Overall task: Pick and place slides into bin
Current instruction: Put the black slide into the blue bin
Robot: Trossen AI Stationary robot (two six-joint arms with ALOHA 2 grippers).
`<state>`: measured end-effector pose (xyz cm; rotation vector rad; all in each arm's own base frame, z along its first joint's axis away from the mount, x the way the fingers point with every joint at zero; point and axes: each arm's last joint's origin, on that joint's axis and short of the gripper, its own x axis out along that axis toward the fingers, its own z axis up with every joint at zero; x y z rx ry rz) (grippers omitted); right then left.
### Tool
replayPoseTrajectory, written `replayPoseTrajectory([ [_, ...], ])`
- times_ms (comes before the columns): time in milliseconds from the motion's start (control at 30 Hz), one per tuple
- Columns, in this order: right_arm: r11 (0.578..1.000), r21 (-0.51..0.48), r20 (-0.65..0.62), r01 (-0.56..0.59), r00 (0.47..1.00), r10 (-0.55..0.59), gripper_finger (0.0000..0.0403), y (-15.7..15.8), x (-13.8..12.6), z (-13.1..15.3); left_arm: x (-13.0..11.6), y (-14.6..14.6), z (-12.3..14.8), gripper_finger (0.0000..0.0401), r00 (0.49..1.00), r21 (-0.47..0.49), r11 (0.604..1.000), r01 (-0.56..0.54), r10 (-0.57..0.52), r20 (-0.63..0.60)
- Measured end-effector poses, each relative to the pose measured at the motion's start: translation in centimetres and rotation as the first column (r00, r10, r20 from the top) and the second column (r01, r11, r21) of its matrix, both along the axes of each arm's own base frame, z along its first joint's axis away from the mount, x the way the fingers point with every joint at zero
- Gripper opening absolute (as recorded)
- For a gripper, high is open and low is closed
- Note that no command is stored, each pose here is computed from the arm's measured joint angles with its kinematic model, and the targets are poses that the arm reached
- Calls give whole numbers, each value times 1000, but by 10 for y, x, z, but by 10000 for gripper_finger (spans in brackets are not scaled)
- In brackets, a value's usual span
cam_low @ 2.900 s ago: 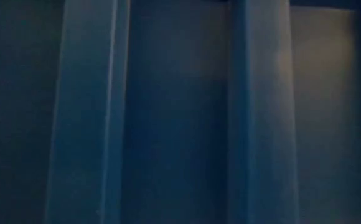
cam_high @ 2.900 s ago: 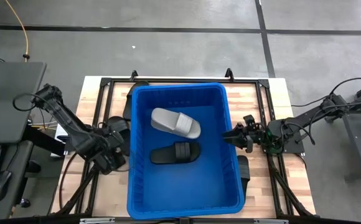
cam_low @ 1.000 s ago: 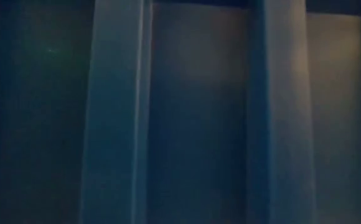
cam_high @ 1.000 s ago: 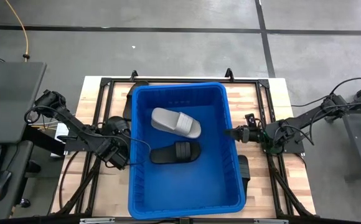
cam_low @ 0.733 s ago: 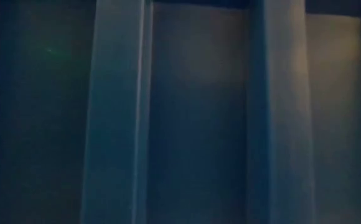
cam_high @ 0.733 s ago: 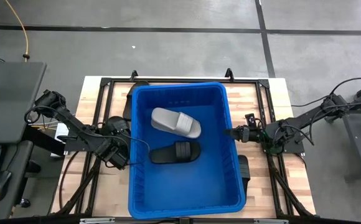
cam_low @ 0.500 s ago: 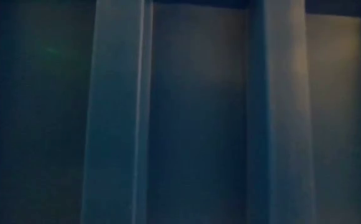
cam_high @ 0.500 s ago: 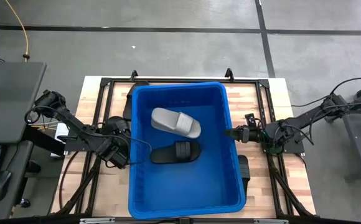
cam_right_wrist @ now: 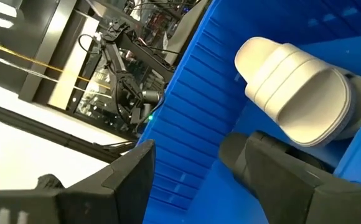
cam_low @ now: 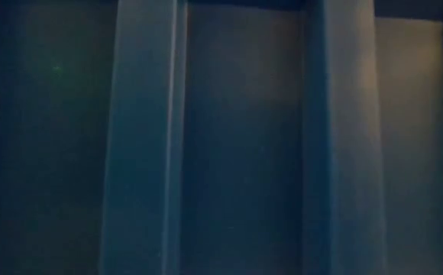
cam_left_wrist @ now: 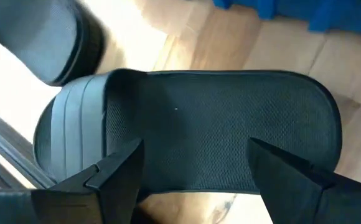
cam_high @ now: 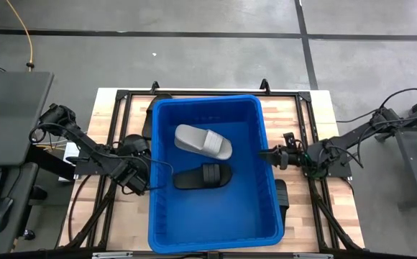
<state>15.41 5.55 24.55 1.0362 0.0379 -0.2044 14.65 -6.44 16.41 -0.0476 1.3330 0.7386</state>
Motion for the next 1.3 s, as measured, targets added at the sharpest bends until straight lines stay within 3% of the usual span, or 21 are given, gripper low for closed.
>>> replayPoseTrajectory([
  [200,995,-93,-16,23,1000,-24,237,-1,0,0,-1,-2,-1,273,981,-37,986,162,-165,-98],
  [433,990,-138,-49,38,998,-45,236,-2,-1,-3,1,-4,7,260,995,-53,995,80,-83,-60],
  [533,989,-141,-59,37,997,-46,236,-2,-1,-4,0,-6,6,248,994,-132,990,57,-69,-87],
  [700,986,-160,-66,33,997,-44,238,-2,-1,-4,-4,-17,5,226,991,-122,987,103,-112,-68],
  [967,986,-165,-71,38,996,-51,233,-2,-2,-5,-12,-10,-4,244,995,-76,992,-97,94,-38],
  [1133,985,-165,-70,50,996,-62,233,-2,-2,-5,-11,-10,-4,275,994,-71,991,-111,110,-14],
  [1300,982,-163,-65,96,992,-108,232,-4,-2,-5,-6,-4,-4,297,979,-52,979,-197,199,42],
])
